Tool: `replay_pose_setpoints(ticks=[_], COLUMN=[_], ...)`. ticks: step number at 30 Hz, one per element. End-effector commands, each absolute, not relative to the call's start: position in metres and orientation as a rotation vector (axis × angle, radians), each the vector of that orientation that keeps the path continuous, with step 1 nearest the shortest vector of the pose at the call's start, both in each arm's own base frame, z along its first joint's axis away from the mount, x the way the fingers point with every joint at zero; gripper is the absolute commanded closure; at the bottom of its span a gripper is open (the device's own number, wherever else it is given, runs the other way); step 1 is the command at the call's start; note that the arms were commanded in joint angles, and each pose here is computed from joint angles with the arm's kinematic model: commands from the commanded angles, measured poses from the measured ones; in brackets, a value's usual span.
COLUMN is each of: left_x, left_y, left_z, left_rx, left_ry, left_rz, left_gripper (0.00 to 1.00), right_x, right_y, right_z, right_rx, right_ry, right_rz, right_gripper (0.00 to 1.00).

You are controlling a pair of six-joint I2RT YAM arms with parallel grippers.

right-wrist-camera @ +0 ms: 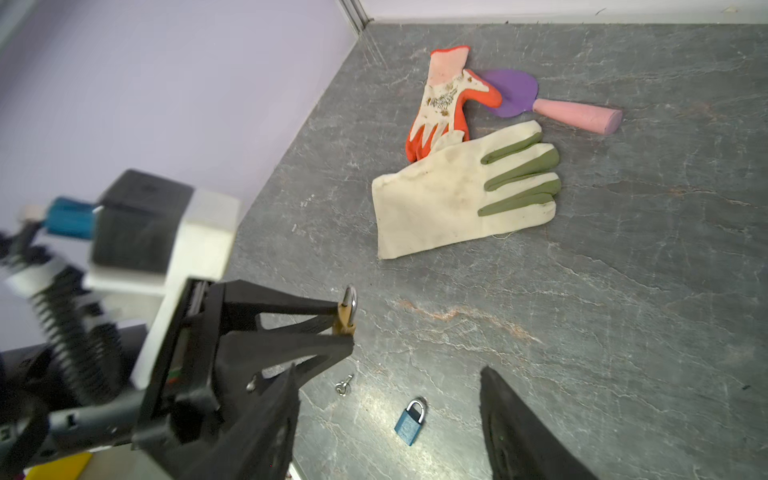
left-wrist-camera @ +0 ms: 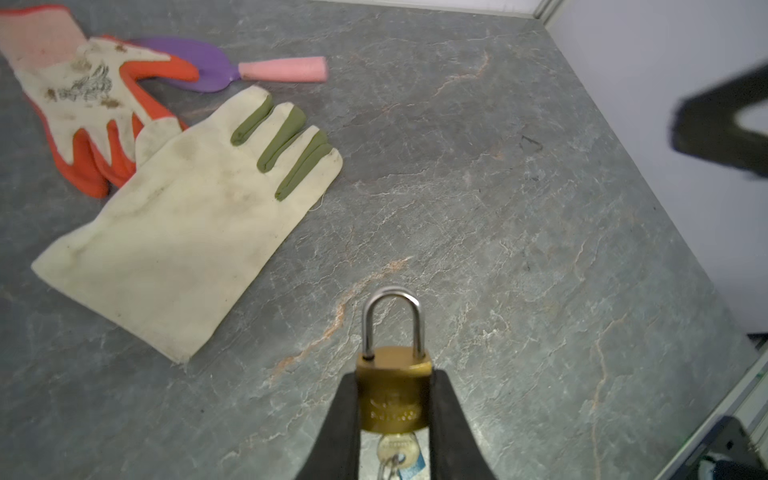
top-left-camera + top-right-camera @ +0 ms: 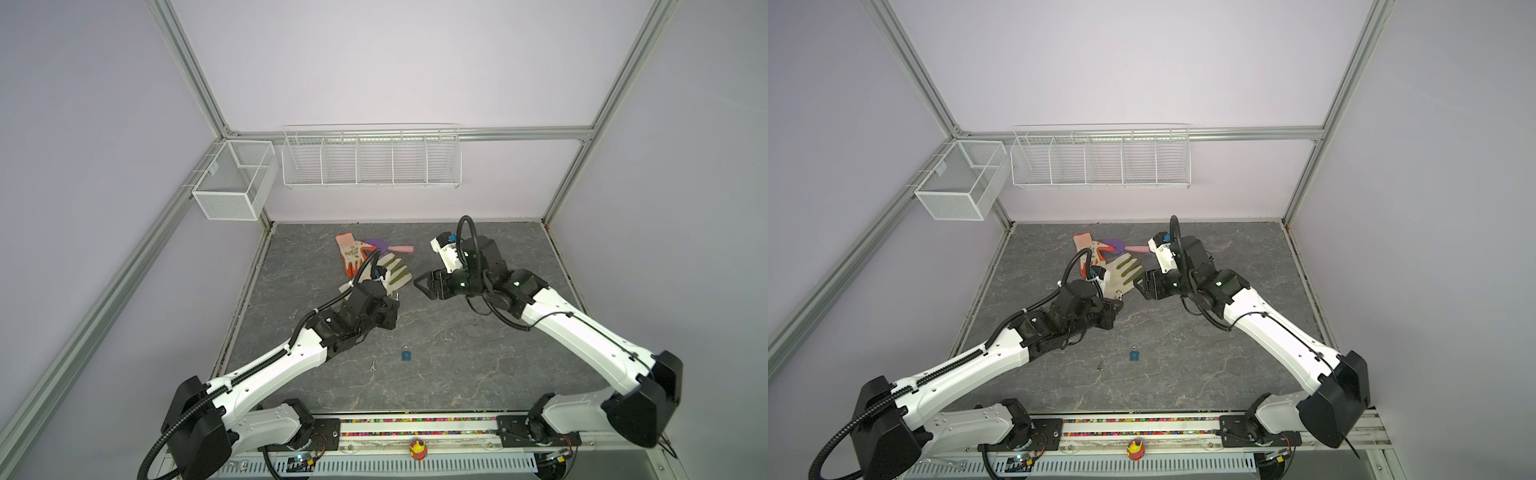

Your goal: Unlock with the key

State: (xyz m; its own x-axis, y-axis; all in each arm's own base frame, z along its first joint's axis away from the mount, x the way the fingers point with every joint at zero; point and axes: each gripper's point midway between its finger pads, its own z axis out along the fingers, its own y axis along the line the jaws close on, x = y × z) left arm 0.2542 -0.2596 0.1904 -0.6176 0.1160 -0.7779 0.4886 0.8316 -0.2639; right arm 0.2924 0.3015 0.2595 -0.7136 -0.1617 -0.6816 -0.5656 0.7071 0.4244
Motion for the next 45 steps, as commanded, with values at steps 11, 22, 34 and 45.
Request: replay_pose_setpoints(ticks=[11, 22, 34, 45], left_x=[0.248, 0.245, 0.248, 0.247], left_y=[-0.28, -0.281, -0.282, -0.282], left_z=[0.223, 0.222, 0.218, 0.217], left_rx=[0.779, 0.788, 0.786, 0.784], left_ry=[1.806, 1.796, 1.796, 1.79], left_rz=[-0.598, -0.617, -0.603, -0.609], left_gripper=[1.0, 1.0, 1.0, 1.0], right_x=[0.296, 0.305, 0.304, 0.308], right_y=[0.322, 0.318, 0.321, 0.308], right_z=[0.227, 0.216, 0.234, 0.213], right_rx=[-0.75, -0.799, -0.837, -0.86], right_ry=[2.43, 2.49, 2.437, 2.523], right_rz=[0.789, 0.657, 0.636, 0.544], right_gripper=[0.25, 0.24, 0.23, 0.22])
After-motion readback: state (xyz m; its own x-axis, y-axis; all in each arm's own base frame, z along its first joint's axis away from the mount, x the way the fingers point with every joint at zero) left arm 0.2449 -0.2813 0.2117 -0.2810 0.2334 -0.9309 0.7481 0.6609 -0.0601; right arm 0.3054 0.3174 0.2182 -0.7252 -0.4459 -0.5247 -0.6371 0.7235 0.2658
